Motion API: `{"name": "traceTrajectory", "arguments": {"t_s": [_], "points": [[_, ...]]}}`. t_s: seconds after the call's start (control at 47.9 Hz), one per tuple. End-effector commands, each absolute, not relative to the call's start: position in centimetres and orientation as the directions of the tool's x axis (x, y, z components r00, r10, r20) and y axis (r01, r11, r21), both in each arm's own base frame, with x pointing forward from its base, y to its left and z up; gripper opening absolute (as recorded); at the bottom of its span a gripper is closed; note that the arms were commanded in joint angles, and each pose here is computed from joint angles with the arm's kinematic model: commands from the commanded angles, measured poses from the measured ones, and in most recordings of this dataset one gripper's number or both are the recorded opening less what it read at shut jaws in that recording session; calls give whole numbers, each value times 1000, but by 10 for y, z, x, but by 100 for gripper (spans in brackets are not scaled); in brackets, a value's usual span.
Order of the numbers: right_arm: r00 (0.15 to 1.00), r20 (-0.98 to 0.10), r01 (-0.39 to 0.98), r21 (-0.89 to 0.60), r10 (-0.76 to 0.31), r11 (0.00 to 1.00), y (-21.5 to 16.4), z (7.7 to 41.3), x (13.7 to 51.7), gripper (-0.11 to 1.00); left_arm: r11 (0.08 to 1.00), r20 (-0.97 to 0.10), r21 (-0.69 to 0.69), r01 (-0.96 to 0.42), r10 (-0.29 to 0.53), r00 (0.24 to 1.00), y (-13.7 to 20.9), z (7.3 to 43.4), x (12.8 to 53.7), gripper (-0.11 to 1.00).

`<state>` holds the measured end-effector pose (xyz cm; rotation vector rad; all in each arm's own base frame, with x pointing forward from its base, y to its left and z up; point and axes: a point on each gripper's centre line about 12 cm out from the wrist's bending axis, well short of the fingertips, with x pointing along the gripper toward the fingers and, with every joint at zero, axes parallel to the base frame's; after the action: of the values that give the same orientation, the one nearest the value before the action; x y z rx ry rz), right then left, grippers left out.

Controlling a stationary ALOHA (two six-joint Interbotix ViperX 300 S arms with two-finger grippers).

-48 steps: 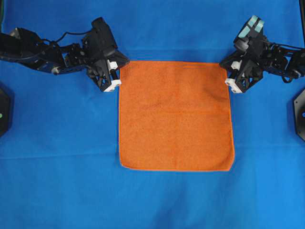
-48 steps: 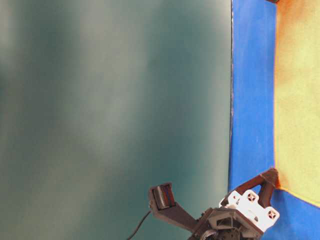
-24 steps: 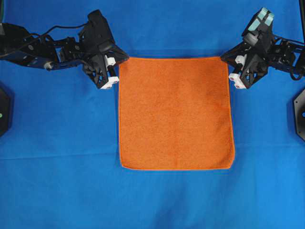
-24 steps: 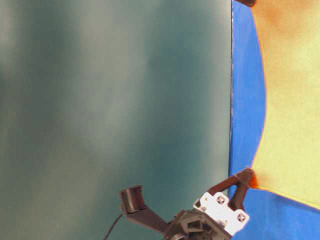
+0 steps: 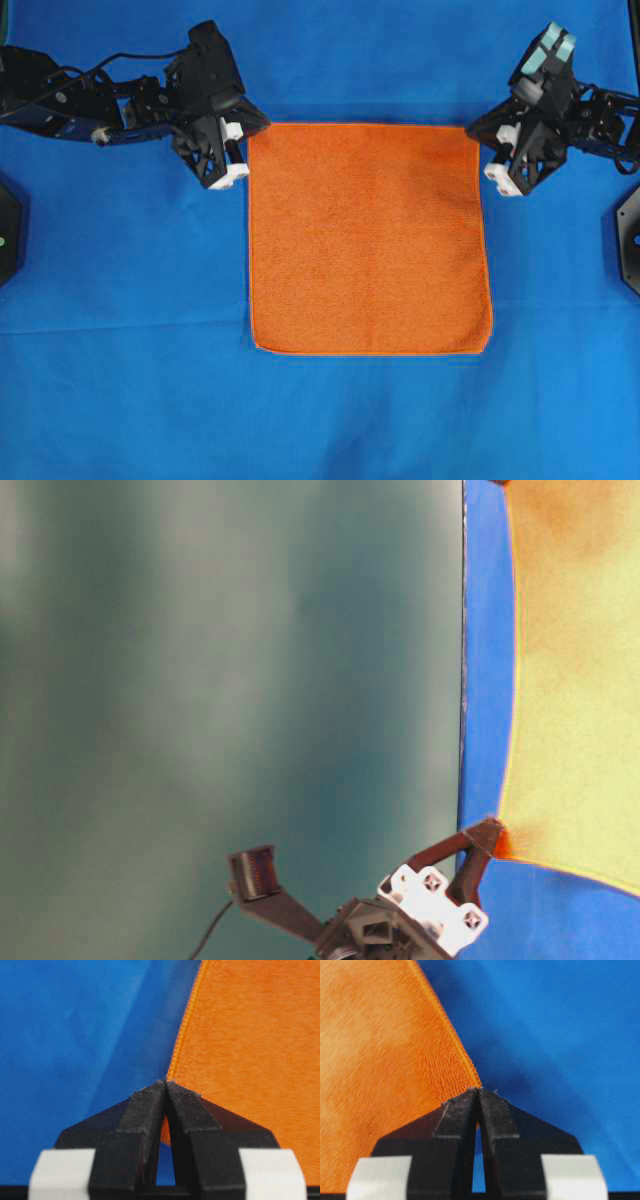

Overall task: Fold the orange towel.
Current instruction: 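Pull both held corners toward the near edge, folding towel in half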

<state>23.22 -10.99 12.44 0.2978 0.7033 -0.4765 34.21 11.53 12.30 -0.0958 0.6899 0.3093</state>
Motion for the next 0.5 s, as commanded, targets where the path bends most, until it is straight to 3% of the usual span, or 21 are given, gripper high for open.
{"name": "traceTrajectory", "arguments": {"t_s": [0.0,0.23,0.48], "points": [[684,-665,493,116,-301,863,-102,136,234,1,960,-592,14,-279,233,772,104,146,350,3],[715,-667,400,144,-210,905,-69,154,234,1,986,-632,8,-166,134,763,61,154,353,3],[694,-717,301,213,-60,930,-23,152,229,1,998,-665,-41,-41,3,747,2,153,357,3]]}}
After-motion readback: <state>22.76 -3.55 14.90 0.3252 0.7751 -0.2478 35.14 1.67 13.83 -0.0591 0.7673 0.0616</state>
